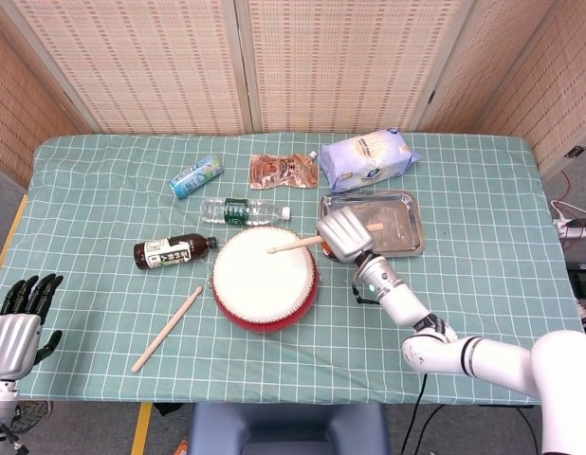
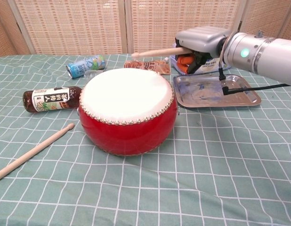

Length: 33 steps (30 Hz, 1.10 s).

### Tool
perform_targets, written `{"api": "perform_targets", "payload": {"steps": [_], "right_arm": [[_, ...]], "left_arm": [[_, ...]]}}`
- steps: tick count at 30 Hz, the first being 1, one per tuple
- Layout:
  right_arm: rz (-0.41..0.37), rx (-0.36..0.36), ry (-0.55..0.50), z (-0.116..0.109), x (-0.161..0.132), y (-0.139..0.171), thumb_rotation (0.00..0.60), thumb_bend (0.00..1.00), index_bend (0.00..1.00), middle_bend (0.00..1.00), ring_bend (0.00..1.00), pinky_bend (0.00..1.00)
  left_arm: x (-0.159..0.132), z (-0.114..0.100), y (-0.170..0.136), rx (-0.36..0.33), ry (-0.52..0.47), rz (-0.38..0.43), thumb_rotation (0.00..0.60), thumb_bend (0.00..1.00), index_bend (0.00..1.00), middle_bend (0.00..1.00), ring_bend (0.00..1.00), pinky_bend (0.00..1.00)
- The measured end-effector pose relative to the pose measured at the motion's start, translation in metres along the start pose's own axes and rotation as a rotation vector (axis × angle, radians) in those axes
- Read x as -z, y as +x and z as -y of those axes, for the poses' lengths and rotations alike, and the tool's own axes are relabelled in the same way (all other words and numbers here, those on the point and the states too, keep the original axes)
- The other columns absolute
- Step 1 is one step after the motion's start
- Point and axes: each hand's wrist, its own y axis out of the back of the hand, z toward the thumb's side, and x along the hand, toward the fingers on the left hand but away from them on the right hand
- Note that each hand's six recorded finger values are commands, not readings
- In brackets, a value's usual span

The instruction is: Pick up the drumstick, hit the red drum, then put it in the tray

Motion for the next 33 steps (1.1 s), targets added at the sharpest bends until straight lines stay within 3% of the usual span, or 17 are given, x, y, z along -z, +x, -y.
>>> {"api": "perform_targets", "payload": {"steps": [5,9,13,20,23,25,28,33], "right_arm": [[-0.006,-0.052,0.253,0.016,0.002,0.000,0.600,0.65,1.00,0.96,0.96,0.93],[-0.001,-0.036,0.292,0.013,0.000,-0.001,0.600,0.65,1.00,0.96,0.96,0.93],[0.011,0.022,0.161,0.001,-0.003,-0.001,0.600,0.65,1.00,0.96,0.96,0.93],[0.000,0.094,-0.251,-0.017,-0.001,0.000,0.600,0.65,1.00,0.96,0.96,0.93],[-0.013,0.082,-0.289,-0.016,-0.001,0.000,0.600,0.65,1.00,0.96,0.96,0.93],[-0.020,0.069,-0.260,-0.014,-0.002,0.000,0.600,0.65,1.00,0.96,0.96,0.93],[-0.031,0.044,-0.130,-0.007,-0.003,0.000,0.600,0.65,1.00,0.96,0.96,0.92],[-0.039,-0.003,0.210,0.007,-0.002,-0.002,0.600,0.65,1.00,0.96,0.95,0.92]], "left_arm": [[-0.001,0.001,0.000,0.004,0.000,0.002,0.600,0.26,0.06,0.06,0.02,0.06],[0.000,0.001,0.000,0.005,0.000,0.000,0.600,0.26,0.06,0.06,0.02,0.06],[-0.001,0.001,0.000,0.004,0.003,0.002,0.600,0.26,0.06,0.06,0.02,0.06],[-0.002,-0.001,0.001,0.001,0.004,0.006,0.600,0.26,0.06,0.06,0.02,0.06],[-0.001,-0.001,0.001,0.001,0.005,0.004,0.600,0.26,0.06,0.06,0.02,0.06],[-0.001,0.000,0.001,0.004,0.005,0.003,0.600,0.26,0.06,0.06,0.02,0.06],[-0.001,0.001,0.001,0.008,0.004,0.003,0.600,0.26,0.06,0.06,0.02,0.06],[-0.001,0.001,0.002,0.009,0.003,0.002,0.600,0.26,0.06,0.06,0.02,0.06]]}}
